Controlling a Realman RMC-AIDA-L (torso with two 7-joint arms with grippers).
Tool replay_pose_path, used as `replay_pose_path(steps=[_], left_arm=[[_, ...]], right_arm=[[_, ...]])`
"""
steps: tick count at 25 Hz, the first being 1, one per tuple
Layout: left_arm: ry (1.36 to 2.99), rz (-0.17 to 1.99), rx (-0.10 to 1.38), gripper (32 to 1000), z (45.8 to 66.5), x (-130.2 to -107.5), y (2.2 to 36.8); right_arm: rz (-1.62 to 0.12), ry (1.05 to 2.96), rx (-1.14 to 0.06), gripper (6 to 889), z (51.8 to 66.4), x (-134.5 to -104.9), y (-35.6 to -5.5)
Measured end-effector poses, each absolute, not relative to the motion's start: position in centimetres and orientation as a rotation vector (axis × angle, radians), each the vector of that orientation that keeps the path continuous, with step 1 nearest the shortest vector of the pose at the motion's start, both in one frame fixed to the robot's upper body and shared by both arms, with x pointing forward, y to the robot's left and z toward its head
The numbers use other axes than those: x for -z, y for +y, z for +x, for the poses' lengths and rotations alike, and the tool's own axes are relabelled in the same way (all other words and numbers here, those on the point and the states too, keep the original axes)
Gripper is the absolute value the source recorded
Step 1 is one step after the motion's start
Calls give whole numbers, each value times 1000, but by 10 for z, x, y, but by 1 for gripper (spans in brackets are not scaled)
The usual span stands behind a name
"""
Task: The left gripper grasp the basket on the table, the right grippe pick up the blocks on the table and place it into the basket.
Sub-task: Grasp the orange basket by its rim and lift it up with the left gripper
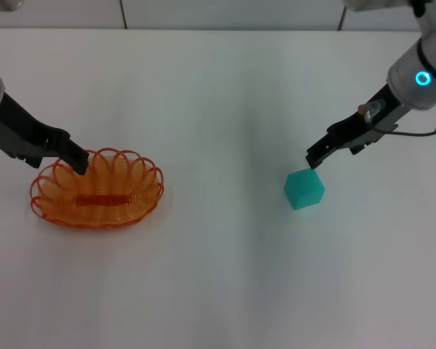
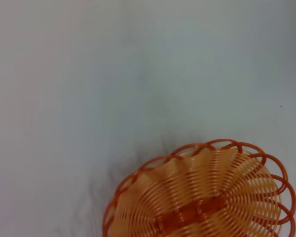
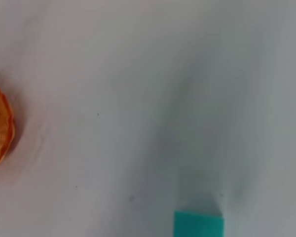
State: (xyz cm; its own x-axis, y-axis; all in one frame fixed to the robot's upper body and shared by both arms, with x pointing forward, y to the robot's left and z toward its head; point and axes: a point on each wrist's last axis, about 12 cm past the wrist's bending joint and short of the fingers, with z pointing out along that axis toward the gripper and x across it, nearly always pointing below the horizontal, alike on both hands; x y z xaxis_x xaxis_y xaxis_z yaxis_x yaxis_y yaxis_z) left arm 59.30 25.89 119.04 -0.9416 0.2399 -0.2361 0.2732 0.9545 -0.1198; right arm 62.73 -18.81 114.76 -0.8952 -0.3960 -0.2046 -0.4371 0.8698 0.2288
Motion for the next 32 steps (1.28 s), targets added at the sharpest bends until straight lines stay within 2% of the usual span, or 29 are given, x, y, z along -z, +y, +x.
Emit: replay_pose_path(steps=[8, 22, 32], left_arm=[[2894, 385, 227, 801, 592, -1188, 260], [2893, 362, 242, 801, 595, -1180, 266], [2897, 394, 76, 800, 610, -1148, 289]], right_arm=[[-679, 2906, -419, 879, 627, -1139, -169], [-699, 2896, -416, 880, 629, -1140, -165], [-684, 2882, -419, 880, 630, -1136, -169]])
